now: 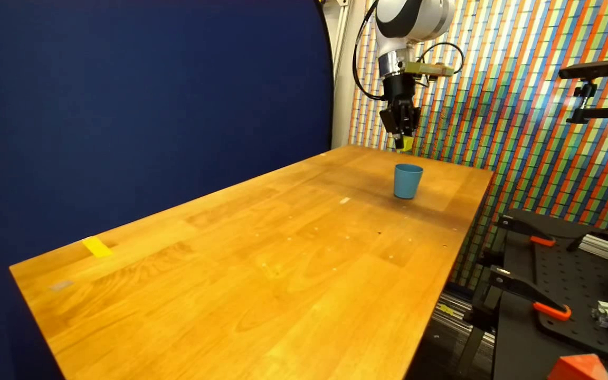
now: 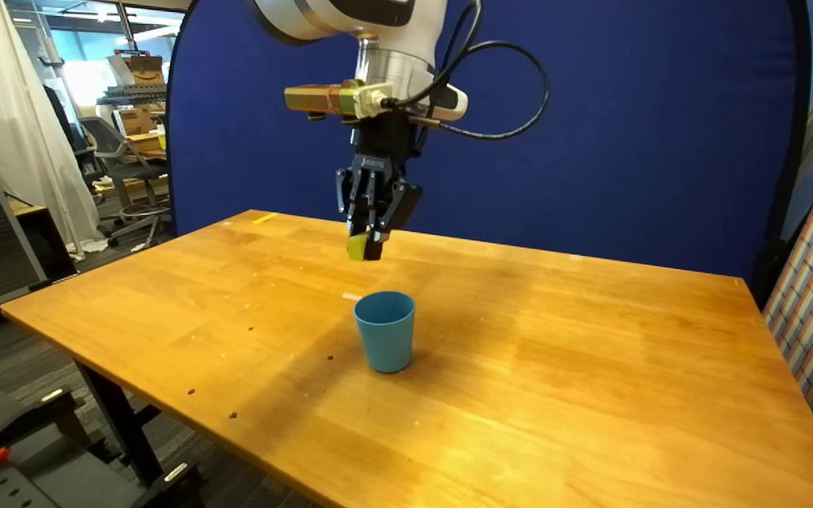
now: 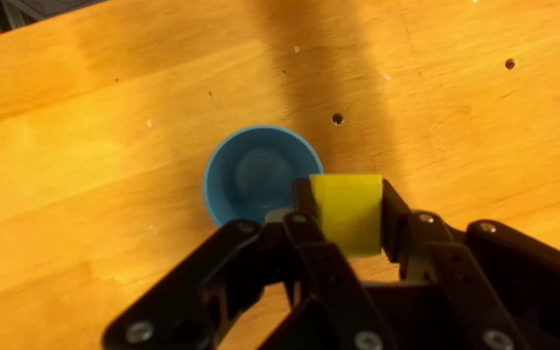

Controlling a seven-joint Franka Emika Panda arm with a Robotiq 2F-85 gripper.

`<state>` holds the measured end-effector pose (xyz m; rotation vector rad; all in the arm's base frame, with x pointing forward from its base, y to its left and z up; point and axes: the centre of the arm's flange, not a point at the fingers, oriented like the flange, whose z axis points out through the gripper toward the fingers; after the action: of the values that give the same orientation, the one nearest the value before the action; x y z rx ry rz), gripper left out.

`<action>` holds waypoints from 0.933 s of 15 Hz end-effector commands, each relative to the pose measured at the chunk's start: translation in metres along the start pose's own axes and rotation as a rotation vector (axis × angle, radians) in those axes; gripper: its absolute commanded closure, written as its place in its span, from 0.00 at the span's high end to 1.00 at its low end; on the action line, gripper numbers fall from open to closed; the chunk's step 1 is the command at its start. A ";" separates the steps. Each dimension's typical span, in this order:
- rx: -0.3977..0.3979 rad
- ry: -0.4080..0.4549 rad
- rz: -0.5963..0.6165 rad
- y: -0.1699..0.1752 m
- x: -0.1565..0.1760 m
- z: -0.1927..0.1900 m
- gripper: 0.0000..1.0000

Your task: Put the yellow block in the cup

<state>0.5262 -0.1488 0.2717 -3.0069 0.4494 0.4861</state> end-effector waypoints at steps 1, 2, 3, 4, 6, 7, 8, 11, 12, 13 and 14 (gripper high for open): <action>0.059 -0.020 0.116 0.006 -0.004 0.016 0.13; 0.052 -0.026 0.159 0.010 -0.002 0.022 0.13; 0.049 -0.032 0.188 0.013 -0.001 0.025 0.13; 0.050 -0.037 0.210 0.018 0.000 0.028 0.13; 0.049 -0.047 0.247 0.025 0.003 0.034 0.13; 0.048 -0.049 0.262 0.028 0.004 0.036 0.13; 0.050 -0.051 0.282 0.032 0.005 0.038 0.13; 0.070 -0.055 0.295 0.042 0.008 0.043 0.49; 0.075 -0.057 0.300 0.044 0.009 0.044 0.60; 0.079 -0.060 0.303 0.046 0.010 0.044 0.66; 0.084 -0.060 0.311 0.047 0.010 0.044 0.73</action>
<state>0.5023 -0.1837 0.2252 -2.8747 0.8740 0.5925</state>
